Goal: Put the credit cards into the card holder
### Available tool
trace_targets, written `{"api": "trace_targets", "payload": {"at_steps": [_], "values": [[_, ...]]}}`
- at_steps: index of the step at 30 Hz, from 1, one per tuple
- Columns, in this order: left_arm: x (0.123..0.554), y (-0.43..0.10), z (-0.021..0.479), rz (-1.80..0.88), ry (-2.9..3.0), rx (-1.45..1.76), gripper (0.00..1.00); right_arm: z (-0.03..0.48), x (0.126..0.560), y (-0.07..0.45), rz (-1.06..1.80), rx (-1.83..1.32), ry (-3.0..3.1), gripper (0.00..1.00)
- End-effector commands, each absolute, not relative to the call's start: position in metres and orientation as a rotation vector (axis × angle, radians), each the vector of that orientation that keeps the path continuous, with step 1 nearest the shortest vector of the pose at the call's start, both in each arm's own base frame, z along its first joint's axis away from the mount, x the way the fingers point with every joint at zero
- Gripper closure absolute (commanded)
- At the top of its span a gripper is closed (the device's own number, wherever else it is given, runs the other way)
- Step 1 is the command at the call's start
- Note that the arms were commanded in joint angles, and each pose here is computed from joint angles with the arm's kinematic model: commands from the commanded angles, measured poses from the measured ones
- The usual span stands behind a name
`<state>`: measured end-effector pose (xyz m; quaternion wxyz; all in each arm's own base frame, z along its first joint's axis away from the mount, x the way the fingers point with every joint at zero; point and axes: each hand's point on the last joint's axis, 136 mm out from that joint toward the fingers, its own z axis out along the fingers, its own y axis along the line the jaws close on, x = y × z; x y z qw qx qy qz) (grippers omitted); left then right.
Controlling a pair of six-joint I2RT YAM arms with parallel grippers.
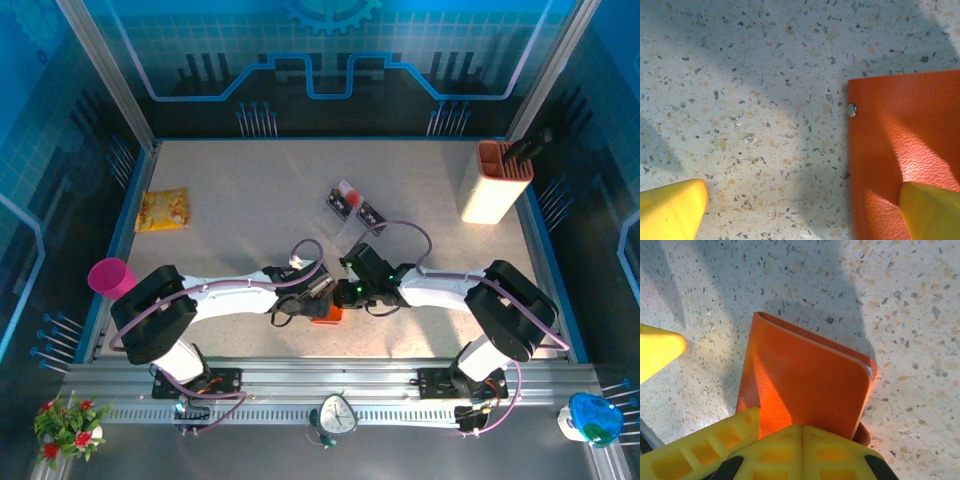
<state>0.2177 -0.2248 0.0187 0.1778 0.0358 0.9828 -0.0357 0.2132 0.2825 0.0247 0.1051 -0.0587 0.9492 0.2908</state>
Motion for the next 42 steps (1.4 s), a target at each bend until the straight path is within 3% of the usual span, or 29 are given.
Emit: {"api": "trace_targets", "payload": {"at_steps": [1, 5, 13, 26, 31, 33, 35, 42], "values": [[0.201, -0.191, -0.002, 0.094, 2.839, 0.139, 0.01, -0.028, 0.186, 0.244, 0.671, -0.085, 2.994, 1.00], [0.200, -0.191, 0.000, 0.080, 2.835, 0.126, 0.01, -0.017, 0.188, 0.254, 0.757, -0.099, 2.957, 1.00], [0.206, -0.198, 0.016, 0.019, 2.801, 0.096, 0.01, 0.056, 0.210, 0.284, 1.004, -0.175, 2.734, 0.70], [0.233, -0.204, 0.091, -0.137, 2.593, -0.009, 0.01, 0.112, 0.234, 0.227, 0.956, -0.027, 2.544, 0.46], [0.256, -0.181, 0.135, -0.232, 2.424, -0.144, 0.01, 0.130, 0.243, 0.195, 0.857, 0.002, 2.448, 0.32], [0.267, -0.164, 0.152, -0.258, 2.349, -0.202, 0.01, 0.139, 0.248, 0.181, 0.780, 0.010, 2.406, 0.19], [0.278, -0.143, 0.168, -0.253, 2.262, -0.259, 0.01, 0.147, 0.256, 0.162, 0.661, 0.037, 2.372, 0.00], [0.301, -0.067, 0.228, -0.080, 1.899, -0.337, 0.01, 0.170, 0.289, 0.101, 0.186, 0.016, 2.176, 0.00]]}}
